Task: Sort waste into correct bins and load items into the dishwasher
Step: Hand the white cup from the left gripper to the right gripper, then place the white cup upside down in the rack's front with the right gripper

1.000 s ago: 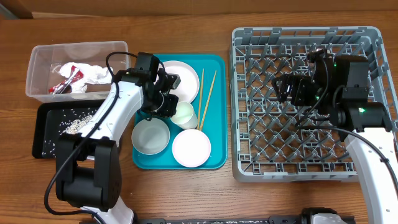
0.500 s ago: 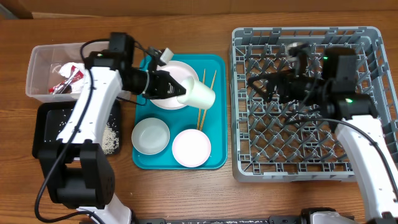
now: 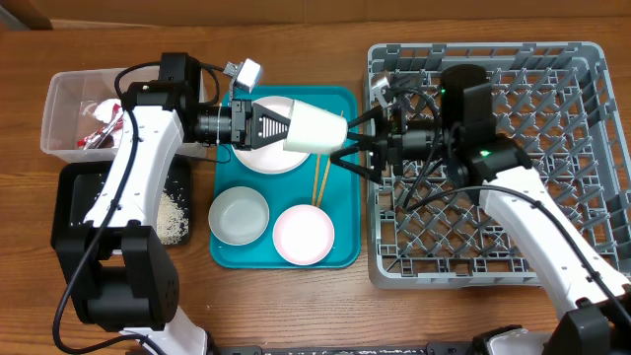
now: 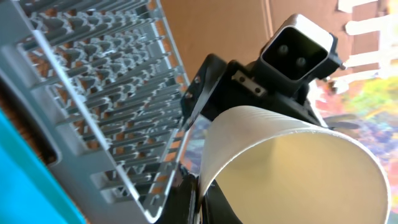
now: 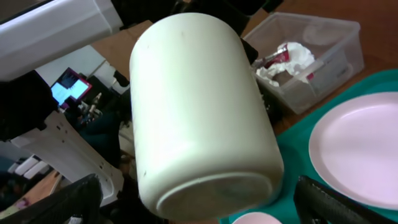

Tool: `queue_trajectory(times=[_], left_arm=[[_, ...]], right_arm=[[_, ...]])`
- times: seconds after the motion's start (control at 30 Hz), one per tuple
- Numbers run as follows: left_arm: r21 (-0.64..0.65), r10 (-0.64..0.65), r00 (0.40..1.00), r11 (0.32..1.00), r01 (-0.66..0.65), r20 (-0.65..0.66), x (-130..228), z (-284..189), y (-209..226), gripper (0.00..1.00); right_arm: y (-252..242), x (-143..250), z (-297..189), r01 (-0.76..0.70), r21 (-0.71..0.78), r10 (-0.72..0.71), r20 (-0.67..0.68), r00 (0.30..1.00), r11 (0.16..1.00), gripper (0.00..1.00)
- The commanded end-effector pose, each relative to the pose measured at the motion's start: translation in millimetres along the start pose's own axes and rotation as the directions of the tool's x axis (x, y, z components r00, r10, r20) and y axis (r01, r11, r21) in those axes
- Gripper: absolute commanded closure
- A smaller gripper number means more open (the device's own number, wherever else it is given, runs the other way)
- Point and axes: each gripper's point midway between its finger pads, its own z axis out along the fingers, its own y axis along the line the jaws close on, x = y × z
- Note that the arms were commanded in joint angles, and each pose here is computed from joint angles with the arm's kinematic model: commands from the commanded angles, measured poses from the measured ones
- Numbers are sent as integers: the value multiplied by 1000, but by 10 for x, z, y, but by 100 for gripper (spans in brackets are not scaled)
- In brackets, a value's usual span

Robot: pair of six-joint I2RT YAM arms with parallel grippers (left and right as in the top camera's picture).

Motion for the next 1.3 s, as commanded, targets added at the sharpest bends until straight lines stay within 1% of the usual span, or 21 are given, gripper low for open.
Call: queue_trajectory(times=[0.0, 0.13, 0.23, 0.43, 0.47, 0.57, 0.73, 0.8, 0.87, 0.93, 1.03, 1.07, 1.2, 1.23, 1.27], left_arm=[[81, 60, 998, 995, -60, 6, -31, 32, -246, 96], [86, 57, 998, 995, -57, -4, -11, 70, -259, 96], [87, 58, 998, 995, -57, -5, -10, 72, -260, 96], [91, 61, 998, 994, -59, -17, 13, 119, -272, 96], [92, 65, 998, 994, -63, -21, 20, 133, -276, 96], [87, 65, 997, 994, -63, -27, 31, 152, -269, 96], [84, 66, 997, 995, -63, -28, 31, 152, -264, 73], [83, 66, 997, 995, -63, -28, 31, 151, -262, 58], [65, 67, 997, 996, -64, -32, 34, 153, -231, 49], [31, 69, 997, 997, -68, -38, 39, 153, -170, 43], [-19, 68, 997, 997, -69, -39, 33, 126, -81, 39], [-33, 75, 997, 997, -76, -23, -5, 63, -48, 38], [-75, 106, 994, 992, -104, 21, -112, -107, 41, 34], [-114, 116, 993, 987, -112, 26, -137, -155, 112, 33], [-164, 122, 992, 980, -116, 24, -150, -195, 200, 33]], right_arm=[[131, -126, 27, 26, -40, -25, 19, 1000, 999, 0], [116, -215, 25, 33, -23, -32, 45, 998, 999, 3], [119, -218, 26, 36, -24, -34, 46, 998, 999, 10], [163, -217, 96, 54, -30, -53, 43, 998, 998, 26], [177, -222, 108, 62, -33, -60, 44, 997, 998, 30], [185, -226, 114, 67, -35, -65, 45, 997, 997, 35], [176, -234, 102, 68, -32, -67, 48, 997, 997, 45], [164, -248, 86, 72, -28, -70, 53, 996, 997, 47], [143, -257, 70, 69, -20, -68, 57, 996, 997, 49], [82, -280, 27, 56, 6, -56, 67, 996, 998, 49], [-91, -298, -102, -8, 70, 2, 88, 996, 998, 50], [-229, -287, -227, -57, 116, 45, 103, 994, 992, 49], [-457, -220, -515, -170, 184, 147, 132, 980, 968, 49], [-550, -161, -609, -230, 232, 200, 145, 969, 945, 49], [-591, -131, -639, -254, 259, 221, 150, 964, 932, 49]])
